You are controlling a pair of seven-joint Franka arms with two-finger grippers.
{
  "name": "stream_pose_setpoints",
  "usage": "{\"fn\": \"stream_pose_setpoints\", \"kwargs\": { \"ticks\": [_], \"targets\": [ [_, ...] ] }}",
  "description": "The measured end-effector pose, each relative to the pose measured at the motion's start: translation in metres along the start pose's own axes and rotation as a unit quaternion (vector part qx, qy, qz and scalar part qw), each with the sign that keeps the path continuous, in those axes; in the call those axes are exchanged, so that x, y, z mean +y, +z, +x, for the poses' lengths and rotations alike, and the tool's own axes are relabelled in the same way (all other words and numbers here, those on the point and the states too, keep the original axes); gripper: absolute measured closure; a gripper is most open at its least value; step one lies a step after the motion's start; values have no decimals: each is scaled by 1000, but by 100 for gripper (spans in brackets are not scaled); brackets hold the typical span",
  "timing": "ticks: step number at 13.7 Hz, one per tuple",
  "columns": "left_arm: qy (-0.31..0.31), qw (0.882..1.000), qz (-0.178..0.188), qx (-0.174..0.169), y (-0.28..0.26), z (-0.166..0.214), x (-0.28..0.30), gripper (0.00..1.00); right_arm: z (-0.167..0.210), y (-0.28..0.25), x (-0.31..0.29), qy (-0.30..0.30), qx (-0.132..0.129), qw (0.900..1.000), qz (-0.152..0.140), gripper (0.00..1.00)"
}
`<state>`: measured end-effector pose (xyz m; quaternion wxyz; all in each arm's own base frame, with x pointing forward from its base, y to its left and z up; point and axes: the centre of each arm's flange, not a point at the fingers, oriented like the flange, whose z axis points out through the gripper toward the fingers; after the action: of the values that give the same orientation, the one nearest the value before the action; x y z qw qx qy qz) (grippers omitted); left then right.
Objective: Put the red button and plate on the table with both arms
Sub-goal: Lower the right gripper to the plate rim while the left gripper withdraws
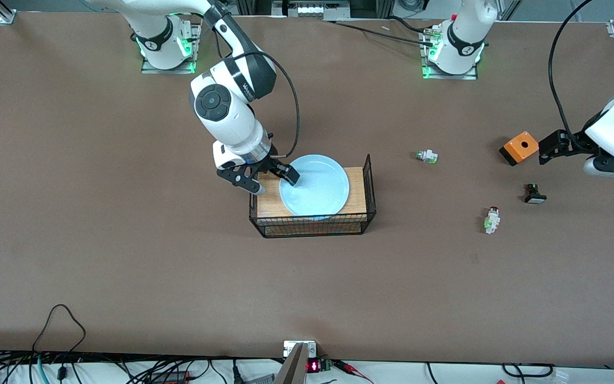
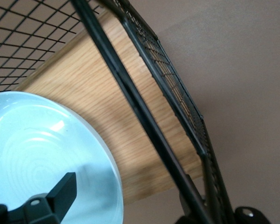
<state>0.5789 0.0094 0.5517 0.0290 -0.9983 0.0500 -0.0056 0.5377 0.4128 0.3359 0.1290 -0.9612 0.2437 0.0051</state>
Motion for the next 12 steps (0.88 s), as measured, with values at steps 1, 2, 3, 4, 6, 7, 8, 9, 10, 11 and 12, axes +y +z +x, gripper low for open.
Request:
{"fn": "stream_pose_setpoints", "kwargs": {
  "ticks": [1,2,3,4,6,7,8,9,10,11,12],
  "targets": [
    [-1,1000,0,0,1,0,0,0,0,0,1,0,-1,1000,-2,8],
    [-1,1000,0,-1,1,0,0,0,0,0,1,0,-1,1000,-2,9],
    [-2,1000,0,-1,2,0,-1,0,-1,1,1,0,-2,1000,-4,15],
    [-2,1000,0,-2,2,0,-1,0,-2,2,1,-1,-4,1000,-7,21],
    [-3,1000,0,-3,4,-1,-2,0,-7,2,-1,-5,-7,1000,-10,22],
    [-4,1000,0,-4,4,-1,-2,0,-10,2,-4,-8,-7,1000,-9,22],
    [-4,1000,0,-4,5,-1,-3,0,-15,2,-6,-12,-8,1000,-8,21],
    [-4,1000,0,-5,5,-1,-3,0,-19,2,-8,-15,-9,1000,-8,20],
    [-5,1000,0,-5,6,-1,-3,0,-23,3,-10,-17,-9,1000,-8,20],
    [-5,1000,0,-6,7,-1,-3,0,-27,4,-12,-19,-9,1000,-9,20],
    [-4,1000,-1,-6,7,-1,-3,0,-30,5,-13,-20,-9,1000,-10,21]
  ]
}}
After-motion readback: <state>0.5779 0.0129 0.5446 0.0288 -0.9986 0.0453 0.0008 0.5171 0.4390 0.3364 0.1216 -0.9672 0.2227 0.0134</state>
